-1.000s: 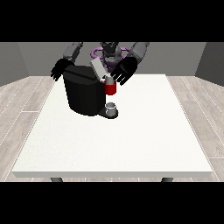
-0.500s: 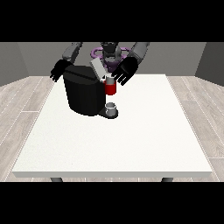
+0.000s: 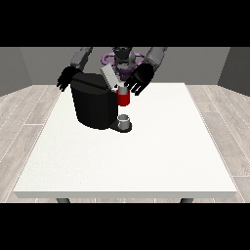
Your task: Insert the coffee pod into the coffee machine and close the lid
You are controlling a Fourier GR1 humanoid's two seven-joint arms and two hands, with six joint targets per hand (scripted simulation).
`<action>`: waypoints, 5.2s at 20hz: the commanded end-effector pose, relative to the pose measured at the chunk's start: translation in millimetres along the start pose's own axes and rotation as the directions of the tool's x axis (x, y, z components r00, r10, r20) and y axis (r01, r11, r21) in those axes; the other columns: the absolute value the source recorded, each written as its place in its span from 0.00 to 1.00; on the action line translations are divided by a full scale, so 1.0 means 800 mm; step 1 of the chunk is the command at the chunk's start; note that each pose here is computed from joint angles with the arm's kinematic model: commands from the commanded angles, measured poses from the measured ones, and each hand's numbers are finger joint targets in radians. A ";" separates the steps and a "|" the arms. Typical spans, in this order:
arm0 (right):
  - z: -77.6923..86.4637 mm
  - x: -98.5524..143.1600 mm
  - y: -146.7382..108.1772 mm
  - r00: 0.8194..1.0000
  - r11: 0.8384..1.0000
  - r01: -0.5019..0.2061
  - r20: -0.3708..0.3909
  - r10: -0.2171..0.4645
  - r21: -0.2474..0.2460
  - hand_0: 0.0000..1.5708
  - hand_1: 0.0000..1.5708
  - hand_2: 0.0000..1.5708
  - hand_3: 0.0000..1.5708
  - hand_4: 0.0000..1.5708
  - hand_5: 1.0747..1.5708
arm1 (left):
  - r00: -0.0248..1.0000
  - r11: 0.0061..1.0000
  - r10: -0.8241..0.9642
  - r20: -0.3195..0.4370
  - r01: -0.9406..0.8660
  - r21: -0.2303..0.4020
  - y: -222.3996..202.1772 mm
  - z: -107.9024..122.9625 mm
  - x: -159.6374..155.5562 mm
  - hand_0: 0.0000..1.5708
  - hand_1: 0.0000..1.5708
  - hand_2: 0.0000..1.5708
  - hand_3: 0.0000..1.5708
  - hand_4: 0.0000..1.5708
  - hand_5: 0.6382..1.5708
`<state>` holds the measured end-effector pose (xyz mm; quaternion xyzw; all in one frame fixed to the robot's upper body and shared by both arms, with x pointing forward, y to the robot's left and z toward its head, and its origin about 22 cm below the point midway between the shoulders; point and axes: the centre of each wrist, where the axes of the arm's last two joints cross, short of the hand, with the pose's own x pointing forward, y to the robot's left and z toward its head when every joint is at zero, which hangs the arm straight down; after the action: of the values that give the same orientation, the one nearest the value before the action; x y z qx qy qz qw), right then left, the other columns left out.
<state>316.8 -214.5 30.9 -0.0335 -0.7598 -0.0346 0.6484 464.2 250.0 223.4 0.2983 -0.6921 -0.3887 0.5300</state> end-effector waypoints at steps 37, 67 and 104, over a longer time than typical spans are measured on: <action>0.047 -0.042 -0.047 0.991 0.997 0.008 -0.130 -0.017 -0.074 0.00 0.00 0.00 0.00 0.25 1.00 | 0.981 0.970 0.189 -0.048 -0.194 -0.148 -0.079 0.031 -0.051 0.00 0.00 0.00 0.00 0.00 1.00; -0.010 0.034 -0.027 0.987 0.971 -0.147 -0.040 0.157 0.189 0.00 0.00 0.00 0.00 0.00 1.00 | 0.530 0.533 0.836 -0.141 -0.846 -0.020 -0.283 0.179 -0.105 0.00 0.00 0.00 0.00 0.00 1.00; -0.100 0.035 0.006 0.991 0.949 -0.124 -0.011 0.133 0.289 0.00 0.00 0.00 0.00 0.00 1.00 | 0.546 0.550 0.835 -0.066 -0.830 0.097 -0.211 0.234 -0.067 0.00 0.00 0.00 0.00 0.00 1.00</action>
<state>387.7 -220.7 69.6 -0.0016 -0.7534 0.1086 0.6485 302.9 255.9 29.9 -0.0440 -0.7411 -0.0612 0.6671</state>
